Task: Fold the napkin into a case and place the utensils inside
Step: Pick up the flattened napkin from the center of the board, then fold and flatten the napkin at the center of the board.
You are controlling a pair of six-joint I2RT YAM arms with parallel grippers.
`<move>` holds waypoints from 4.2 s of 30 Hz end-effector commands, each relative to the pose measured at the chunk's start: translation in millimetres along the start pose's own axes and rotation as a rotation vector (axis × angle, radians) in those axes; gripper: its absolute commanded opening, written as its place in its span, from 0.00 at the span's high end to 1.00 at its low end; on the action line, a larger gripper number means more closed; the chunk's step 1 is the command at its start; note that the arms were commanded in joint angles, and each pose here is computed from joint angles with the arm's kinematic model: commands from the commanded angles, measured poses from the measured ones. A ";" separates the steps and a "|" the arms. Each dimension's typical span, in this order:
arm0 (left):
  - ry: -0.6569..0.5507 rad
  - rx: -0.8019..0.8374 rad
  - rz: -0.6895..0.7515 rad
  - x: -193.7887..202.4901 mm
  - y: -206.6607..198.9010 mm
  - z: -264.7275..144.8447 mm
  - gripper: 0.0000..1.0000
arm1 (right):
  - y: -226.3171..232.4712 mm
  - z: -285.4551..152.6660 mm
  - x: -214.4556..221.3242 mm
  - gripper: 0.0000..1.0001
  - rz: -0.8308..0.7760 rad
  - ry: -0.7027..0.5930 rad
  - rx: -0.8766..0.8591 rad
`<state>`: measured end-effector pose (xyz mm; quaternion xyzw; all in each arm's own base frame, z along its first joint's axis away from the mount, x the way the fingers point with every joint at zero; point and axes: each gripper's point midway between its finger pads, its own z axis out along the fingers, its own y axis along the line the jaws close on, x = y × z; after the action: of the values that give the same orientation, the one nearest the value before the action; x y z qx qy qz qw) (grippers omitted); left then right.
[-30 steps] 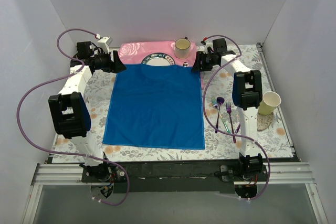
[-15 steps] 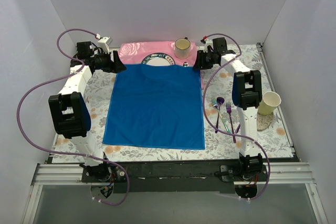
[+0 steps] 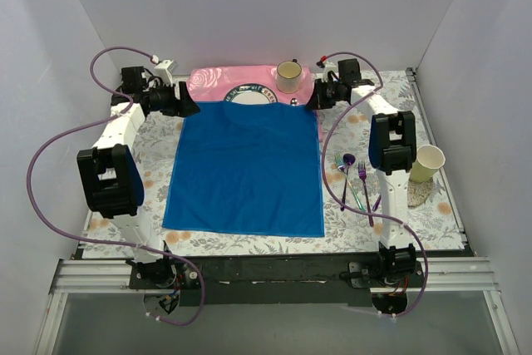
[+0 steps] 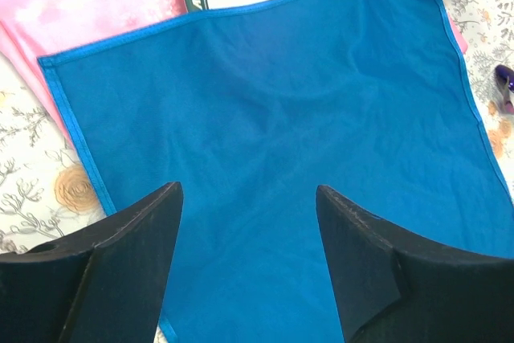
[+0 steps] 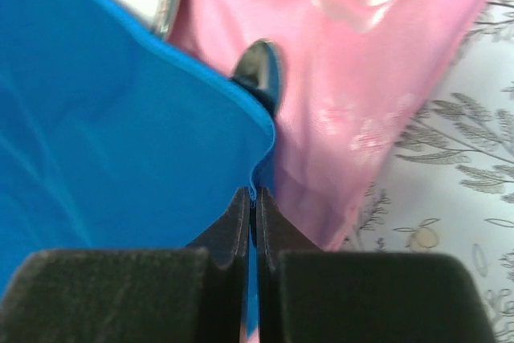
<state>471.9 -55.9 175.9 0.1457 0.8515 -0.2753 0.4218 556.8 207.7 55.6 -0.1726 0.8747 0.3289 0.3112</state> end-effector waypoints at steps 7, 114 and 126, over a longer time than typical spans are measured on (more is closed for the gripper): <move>0.024 -0.029 -0.084 -0.4 29.4 -36.1 0.32 | 137.4 -51.9 -4.4 0.99 -0.410 -0.014 -0.279; 0.693 0.102 0.460 275.2 -2.7 -100.6 1.00 | 110.9 -127.9 240.3 0.99 -0.637 0.556 -0.213; 0.685 0.142 0.474 257.8 -42.7 -86.9 1.00 | 108.5 -134.6 224.1 0.99 -0.689 0.543 -0.201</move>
<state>228.9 -28.3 19.4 0.4548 0.8644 -0.1701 0.1304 270.7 173.0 25.3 -0.5509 0.7904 0.2328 0.1326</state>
